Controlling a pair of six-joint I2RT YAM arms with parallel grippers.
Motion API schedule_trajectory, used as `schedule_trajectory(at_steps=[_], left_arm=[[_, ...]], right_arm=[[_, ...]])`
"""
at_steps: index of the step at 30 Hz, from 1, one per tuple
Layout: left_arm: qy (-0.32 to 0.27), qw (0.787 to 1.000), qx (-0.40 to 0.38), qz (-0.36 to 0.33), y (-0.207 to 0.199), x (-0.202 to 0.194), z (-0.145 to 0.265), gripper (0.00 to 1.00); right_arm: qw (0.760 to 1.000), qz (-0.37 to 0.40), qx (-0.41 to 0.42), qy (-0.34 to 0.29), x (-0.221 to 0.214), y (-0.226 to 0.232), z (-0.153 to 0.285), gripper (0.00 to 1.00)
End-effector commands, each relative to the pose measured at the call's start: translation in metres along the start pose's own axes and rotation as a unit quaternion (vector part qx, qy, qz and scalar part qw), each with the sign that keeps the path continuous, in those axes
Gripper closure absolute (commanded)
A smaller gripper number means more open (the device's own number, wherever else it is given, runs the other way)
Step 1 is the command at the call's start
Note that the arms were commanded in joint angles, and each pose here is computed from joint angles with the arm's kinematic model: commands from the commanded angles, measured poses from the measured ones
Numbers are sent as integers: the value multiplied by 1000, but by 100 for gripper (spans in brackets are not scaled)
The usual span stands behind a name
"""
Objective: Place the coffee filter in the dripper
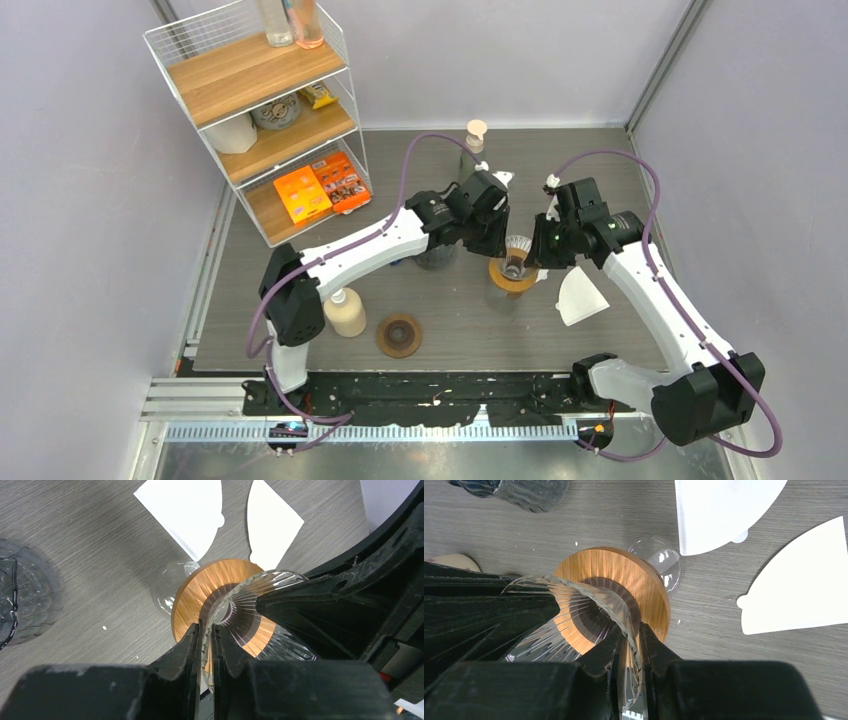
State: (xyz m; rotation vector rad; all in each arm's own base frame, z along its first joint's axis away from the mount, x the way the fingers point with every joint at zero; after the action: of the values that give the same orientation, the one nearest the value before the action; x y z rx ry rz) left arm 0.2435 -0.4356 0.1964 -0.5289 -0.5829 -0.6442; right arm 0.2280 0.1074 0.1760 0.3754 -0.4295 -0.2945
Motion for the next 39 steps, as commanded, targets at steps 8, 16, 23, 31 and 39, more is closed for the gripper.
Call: schedule_trajectory(at_steps=[8, 16, 23, 31, 39], left_arm=[[33, 999, -13, -35, -12, -6, 11, 76], [3, 999, -12, -46, -15, 12, 24, 58], [-52, 996, -26, -68, -24, 36, 55, 20], [-178, 978, -7, -106, -17, 66, 136, 1], [-289, 950, 91, -75, 53, 43, 209, 0]], right_arm=[[999, 25, -27, -17, 18, -2, 12, 73], [999, 31, 6, -37, 28, 14, 24, 63], [995, 52, 52, -74, 38, 33, 53, 45], [971, 64, 90, -214, 66, 47, 121, 3], [954, 18, 18, -298, 78, 13, 144, 5]])
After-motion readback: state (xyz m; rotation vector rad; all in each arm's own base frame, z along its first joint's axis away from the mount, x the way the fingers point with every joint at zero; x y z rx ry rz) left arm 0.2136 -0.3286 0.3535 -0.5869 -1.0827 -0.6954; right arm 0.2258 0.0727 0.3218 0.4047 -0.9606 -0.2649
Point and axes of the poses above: each gripper's point midway between its finger pads, its own z axis back along the fingers, its own y axis along the line the jaws close on, x = y × z, the point moved 1 cm from there along z, back along the fingers, and after that the axes turned 15 degrees about -z, right-handed, at the moved point
